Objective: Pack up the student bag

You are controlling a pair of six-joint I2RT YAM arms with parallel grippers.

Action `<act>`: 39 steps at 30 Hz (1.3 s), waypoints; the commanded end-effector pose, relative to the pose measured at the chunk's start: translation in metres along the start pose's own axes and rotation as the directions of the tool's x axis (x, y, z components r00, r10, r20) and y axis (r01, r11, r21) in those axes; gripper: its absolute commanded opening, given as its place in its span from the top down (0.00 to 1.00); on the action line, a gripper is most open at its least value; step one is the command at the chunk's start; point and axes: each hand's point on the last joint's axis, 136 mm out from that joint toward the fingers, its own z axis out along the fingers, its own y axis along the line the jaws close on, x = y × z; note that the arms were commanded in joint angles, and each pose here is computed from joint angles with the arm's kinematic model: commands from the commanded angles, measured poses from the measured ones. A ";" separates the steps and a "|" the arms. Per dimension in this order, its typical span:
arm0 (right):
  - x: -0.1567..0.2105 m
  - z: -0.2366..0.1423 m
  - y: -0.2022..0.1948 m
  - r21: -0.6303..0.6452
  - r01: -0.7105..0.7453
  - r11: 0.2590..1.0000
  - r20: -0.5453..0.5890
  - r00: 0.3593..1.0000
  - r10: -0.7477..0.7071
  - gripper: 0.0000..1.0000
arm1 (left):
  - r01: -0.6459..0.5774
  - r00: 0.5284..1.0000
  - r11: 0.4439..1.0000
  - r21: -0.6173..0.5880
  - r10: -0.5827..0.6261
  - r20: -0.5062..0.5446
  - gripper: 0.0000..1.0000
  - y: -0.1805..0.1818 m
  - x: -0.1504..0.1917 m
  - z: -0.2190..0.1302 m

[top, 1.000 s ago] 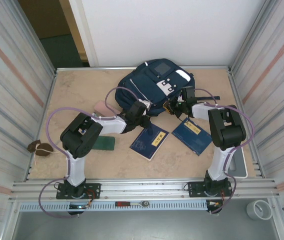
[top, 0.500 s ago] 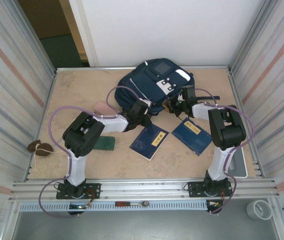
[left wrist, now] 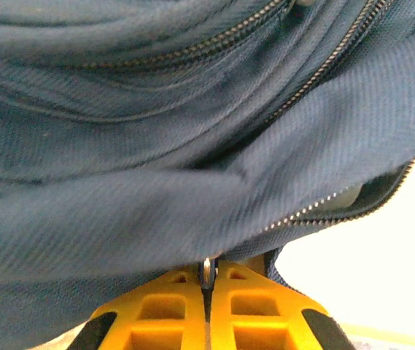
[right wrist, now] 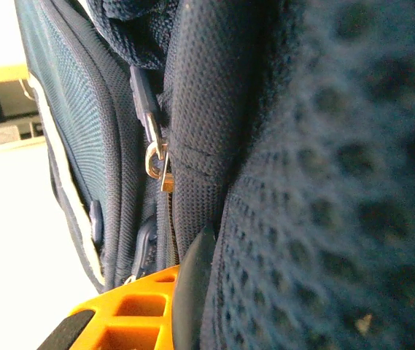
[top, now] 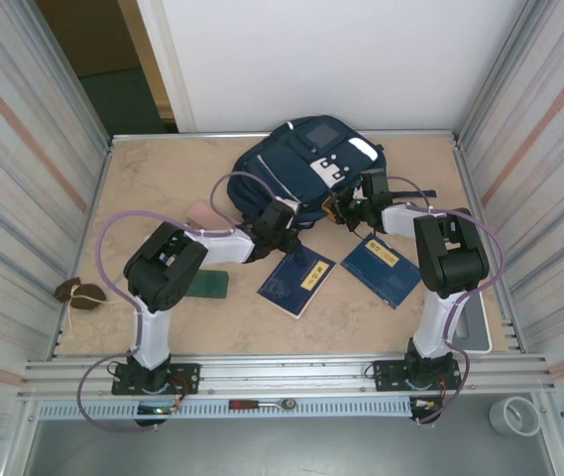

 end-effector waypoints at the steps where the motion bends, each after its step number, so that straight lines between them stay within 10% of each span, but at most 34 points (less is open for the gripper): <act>1: -0.011 -0.012 0.002 0.001 0.062 0.998 -0.009 0.998 -0.062 0.99 | -0.005 0.998 0.998 -0.059 0.008 0.056 1.00 0.017 -0.014 -0.028; 10: -0.037 -0.041 -0.004 0.015 0.139 0.990 -0.052 0.989 -0.138 0.99 | 0.021 1.000 0.981 -0.194 -0.020 0.007 1.00 0.076 -0.002 -0.047; 18: -0.047 -0.040 0.030 -0.038 0.171 0.984 -0.051 0.984 -0.173 0.94 | -0.043 0.999 0.992 -0.116 0.046 0.025 1.00 0.048 -0.025 -0.067; 26: -0.075 -0.067 0.030 0.005 0.163 0.987 0.005 0.987 -0.163 0.51 | -0.070 0.994 0.993 0.091 0.062 0.091 1.00 -0.025 -0.057 -0.100; 34: -0.018 -0.103 -0.006 0.042 0.117 0.992 0.031 0.993 -0.118 0.08 | -0.105 0.989 0.981 0.163 0.087 0.119 1.00 -0.062 -0.067 -0.103; 39: 0.004 -0.087 0.000 0.007 0.091 0.996 0.049 0.995 -0.091 0.02 | -0.127 0.988 0.975 0.183 0.107 0.112 1.00 -0.073 -0.061 -0.103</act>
